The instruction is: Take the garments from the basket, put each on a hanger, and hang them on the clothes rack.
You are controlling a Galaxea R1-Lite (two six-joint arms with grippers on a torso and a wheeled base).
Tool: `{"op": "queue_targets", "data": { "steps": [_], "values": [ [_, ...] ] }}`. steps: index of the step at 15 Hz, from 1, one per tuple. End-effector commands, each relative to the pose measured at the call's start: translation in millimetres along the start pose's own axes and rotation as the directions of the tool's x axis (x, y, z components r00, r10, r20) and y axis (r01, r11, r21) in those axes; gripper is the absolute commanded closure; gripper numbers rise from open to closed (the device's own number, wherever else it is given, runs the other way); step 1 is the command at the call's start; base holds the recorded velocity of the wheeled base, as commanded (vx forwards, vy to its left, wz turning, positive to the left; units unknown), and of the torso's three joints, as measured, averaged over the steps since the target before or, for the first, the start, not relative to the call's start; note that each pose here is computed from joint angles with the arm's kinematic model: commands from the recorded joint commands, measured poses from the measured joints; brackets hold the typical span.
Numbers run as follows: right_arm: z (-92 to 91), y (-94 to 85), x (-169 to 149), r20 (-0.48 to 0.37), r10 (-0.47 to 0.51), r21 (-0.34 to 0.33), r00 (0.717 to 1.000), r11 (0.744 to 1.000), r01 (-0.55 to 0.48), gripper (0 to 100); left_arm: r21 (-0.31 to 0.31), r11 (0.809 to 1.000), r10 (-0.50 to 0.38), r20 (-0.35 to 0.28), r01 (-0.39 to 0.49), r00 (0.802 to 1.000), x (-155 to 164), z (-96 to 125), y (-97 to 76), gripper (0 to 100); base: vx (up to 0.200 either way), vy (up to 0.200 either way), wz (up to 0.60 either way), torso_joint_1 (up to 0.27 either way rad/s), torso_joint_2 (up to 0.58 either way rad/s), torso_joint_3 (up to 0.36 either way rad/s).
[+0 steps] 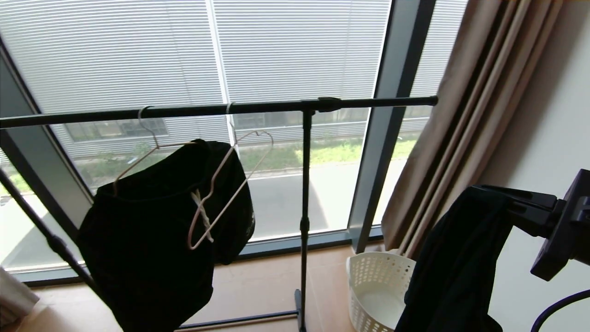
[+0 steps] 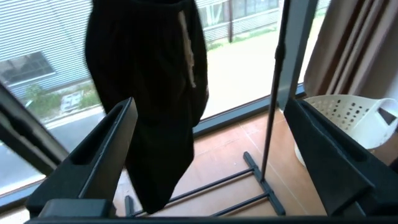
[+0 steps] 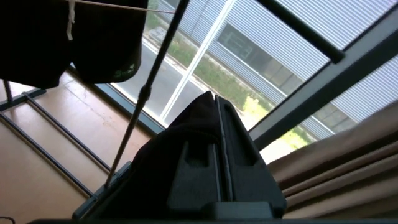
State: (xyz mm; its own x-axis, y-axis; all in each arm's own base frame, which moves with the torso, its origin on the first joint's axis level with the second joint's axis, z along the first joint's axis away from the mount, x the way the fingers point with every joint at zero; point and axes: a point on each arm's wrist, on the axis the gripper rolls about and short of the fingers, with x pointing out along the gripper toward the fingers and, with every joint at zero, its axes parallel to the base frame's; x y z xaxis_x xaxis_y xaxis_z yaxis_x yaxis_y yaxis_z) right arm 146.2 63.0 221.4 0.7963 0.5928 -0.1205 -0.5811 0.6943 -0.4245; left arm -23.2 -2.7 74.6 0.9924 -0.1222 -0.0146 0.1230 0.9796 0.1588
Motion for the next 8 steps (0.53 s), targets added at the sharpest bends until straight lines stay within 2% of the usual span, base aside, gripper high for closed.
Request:
{"op": "queue_targets", "data": {
  "steps": [1, 2, 6, 8],
  "values": [
    [-0.1, 0.1, 0.2, 0.0, 0.002, 0.0, 1.0, 1.0, -0.002, 100, 0.0, 1.0, 0.001, -0.001, -0.001, 1.0, 0.1, 0.1, 0.0, 0, 0.0, 0.0, 0.6, 0.002, 0.0, 0.007],
    [-0.1, 0.1, 0.2, 0.0, 0.002, 0.0, 1.0, 1.0, -0.002, 100, 0.0, 1.0, -0.002, 0.0, 0.002, 1.0, 0.1, 0.1, 0.0, 0, 0.0, 0.0, 0.6, 0.002, 0.0, 0.002],
    [1.0, -0.2, -0.8, 0.006, -0.001, -0.002, 1.0, 1.0, 0.001, 100, 0.0, 1.0, -0.002, 0.0, 0.002, 1.0, 0.1, 0.1, 0.0, 0, 0.0, 0.0, 0.0, 0.0, 0.0, 0.0],
    [1.0, -0.2, -0.8, 0.006, -0.001, -0.002, 1.0, 1.0, 0.001, 100, 0.0, 1.0, -0.002, 0.0, 0.002, 1.0, 0.1, 0.1, 0.0, 0, -0.2, 0.2, 0.0, 0.002, 0.0, 0.005]
  ]
}}
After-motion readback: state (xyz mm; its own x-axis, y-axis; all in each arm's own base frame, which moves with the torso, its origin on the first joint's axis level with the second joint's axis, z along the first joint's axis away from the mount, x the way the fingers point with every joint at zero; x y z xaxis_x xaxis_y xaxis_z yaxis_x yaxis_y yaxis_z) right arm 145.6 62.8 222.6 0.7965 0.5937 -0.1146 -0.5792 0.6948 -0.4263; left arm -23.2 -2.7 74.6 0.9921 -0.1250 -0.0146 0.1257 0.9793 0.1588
